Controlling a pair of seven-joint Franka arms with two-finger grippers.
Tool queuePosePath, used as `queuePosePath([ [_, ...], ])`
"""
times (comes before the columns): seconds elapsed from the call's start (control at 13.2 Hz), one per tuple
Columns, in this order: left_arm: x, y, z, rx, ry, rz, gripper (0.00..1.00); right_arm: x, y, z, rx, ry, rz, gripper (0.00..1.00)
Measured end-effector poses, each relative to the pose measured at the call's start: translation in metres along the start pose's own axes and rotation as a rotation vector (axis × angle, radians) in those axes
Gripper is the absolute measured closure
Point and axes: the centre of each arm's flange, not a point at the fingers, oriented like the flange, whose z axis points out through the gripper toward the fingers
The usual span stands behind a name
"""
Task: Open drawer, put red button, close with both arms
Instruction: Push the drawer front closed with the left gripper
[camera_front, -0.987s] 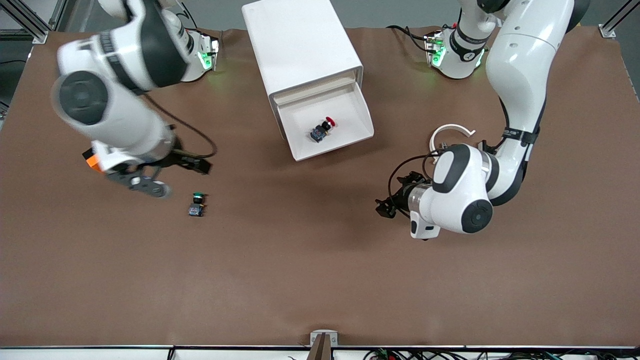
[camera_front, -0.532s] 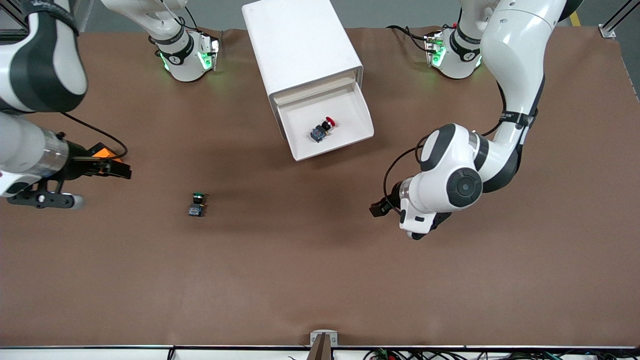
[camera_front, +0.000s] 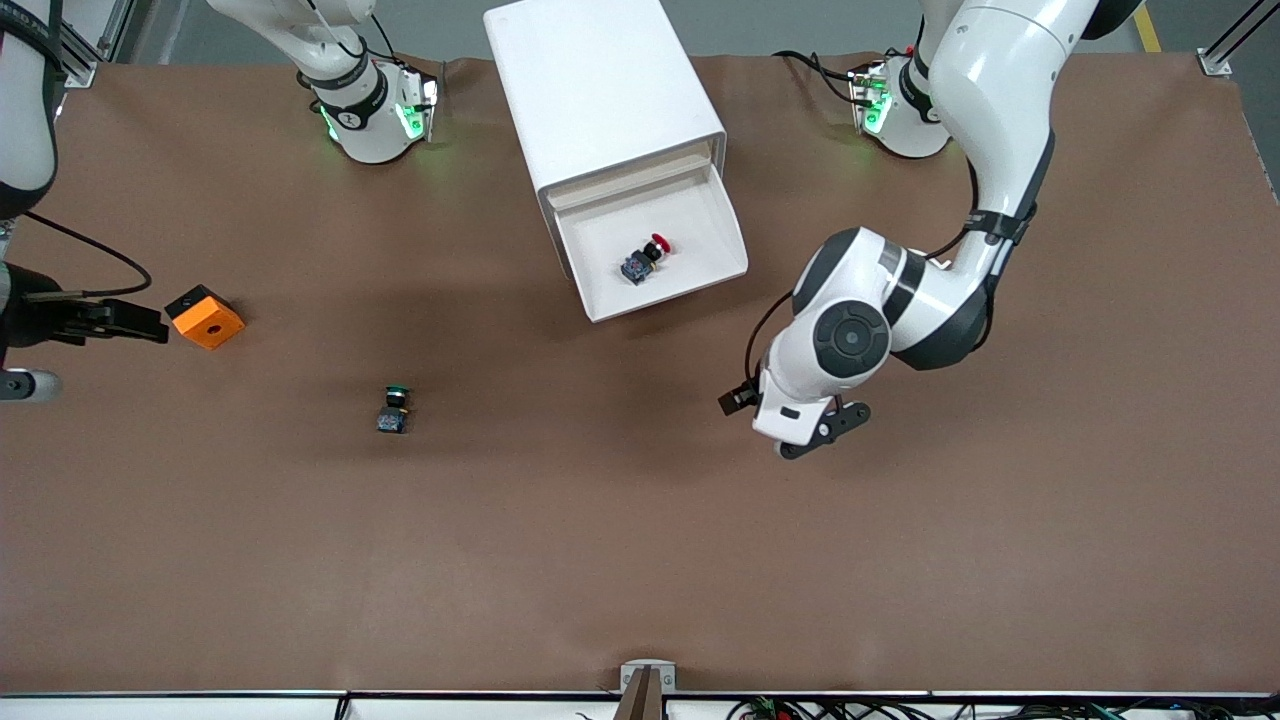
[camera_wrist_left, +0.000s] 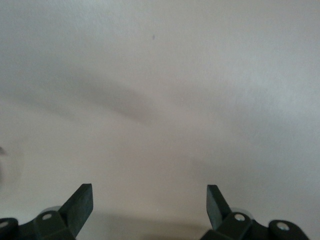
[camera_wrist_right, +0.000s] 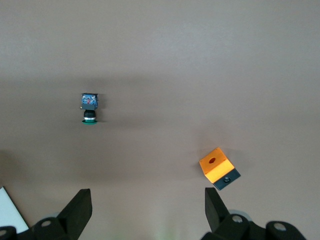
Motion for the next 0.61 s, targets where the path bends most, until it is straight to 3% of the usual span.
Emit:
queuePosePath([
  [0.38,-0.071,0.013,0.026,0.033,-0.004,0.051,0.0,-0.002,0.004,-0.01,-0.008,0.014,0.006,0.0],
  [0.61,-0.108,0.025,0.039,0.057,-0.007,0.054,0.0,-0.003,0.004,-0.03,-0.013,0.058,0.008,0.0],
])
